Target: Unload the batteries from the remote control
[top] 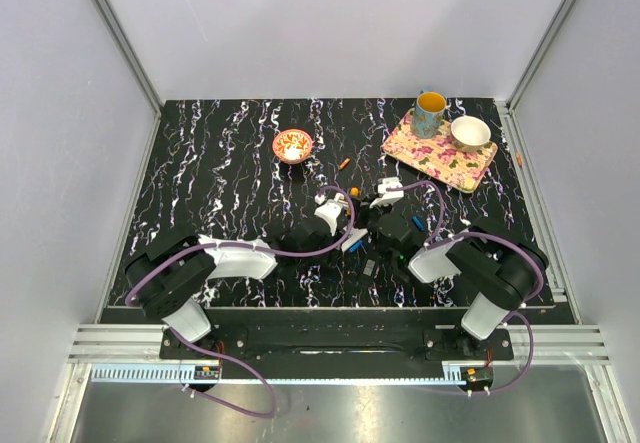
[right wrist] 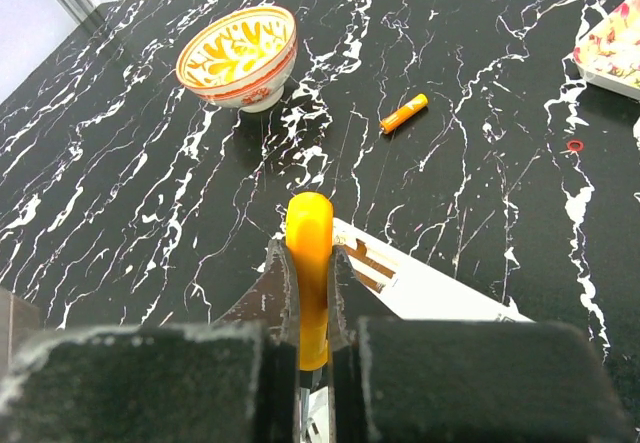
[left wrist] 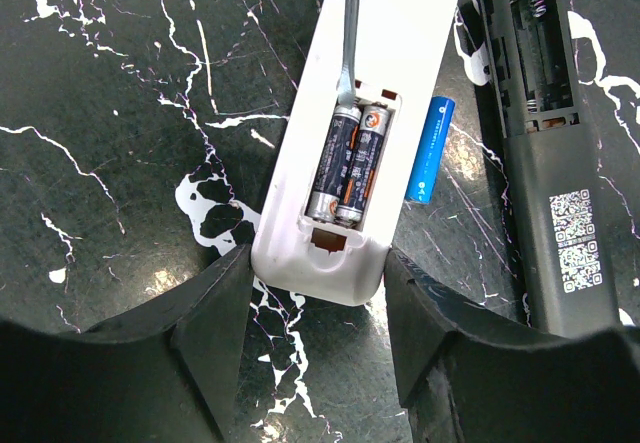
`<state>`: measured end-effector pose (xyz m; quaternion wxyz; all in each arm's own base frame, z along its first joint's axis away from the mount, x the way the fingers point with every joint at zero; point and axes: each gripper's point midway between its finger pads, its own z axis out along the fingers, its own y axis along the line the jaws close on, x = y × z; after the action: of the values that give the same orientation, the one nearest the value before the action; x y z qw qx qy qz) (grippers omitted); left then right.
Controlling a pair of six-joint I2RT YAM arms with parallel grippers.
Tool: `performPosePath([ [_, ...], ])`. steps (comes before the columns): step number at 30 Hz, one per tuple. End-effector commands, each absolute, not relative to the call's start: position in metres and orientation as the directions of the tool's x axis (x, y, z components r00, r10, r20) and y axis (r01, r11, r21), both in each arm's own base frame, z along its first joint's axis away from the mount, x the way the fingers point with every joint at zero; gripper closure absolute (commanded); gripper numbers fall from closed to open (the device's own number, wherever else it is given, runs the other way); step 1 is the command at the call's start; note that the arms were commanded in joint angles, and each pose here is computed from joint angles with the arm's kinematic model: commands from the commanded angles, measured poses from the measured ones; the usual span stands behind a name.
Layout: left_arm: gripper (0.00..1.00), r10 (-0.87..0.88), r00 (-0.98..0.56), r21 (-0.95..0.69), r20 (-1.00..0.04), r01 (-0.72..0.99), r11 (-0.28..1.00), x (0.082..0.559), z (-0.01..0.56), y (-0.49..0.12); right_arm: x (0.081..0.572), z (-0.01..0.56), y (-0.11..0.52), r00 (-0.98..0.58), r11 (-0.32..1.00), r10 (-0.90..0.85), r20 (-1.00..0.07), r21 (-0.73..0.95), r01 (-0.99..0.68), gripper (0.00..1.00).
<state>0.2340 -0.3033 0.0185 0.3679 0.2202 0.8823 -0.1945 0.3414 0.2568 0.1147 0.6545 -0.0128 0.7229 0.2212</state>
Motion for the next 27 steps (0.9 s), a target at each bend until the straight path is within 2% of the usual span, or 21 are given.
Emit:
performPosePath([
  [1, 1.0, 0.373, -0.746, -0.141, -0.552, 0.524, 0.84, 0.193, -0.032, -0.266, 0.341, 0.118, 0.267, -0.14, 0.91, 0.232, -0.963, 0.265, -0.319, 1.0],
  [14, 1.0, 0.372, -0.745, -0.143, -0.554, 0.526, 0.839, 0.193, -0.031, -0.266, 0.338, 0.111, 0.25, -0.124, 0.961, 0.088, -0.988, 0.117, -0.249, 1.0],
  [27, 1.0, 0.373, -0.748, -0.141, -0.549, 0.522, 0.841, 0.193, -0.032, -0.264, 0.334, 0.105, 0.251, -0.08, 0.96, -0.051, -0.995, -0.027, -0.278, 1.0],
])
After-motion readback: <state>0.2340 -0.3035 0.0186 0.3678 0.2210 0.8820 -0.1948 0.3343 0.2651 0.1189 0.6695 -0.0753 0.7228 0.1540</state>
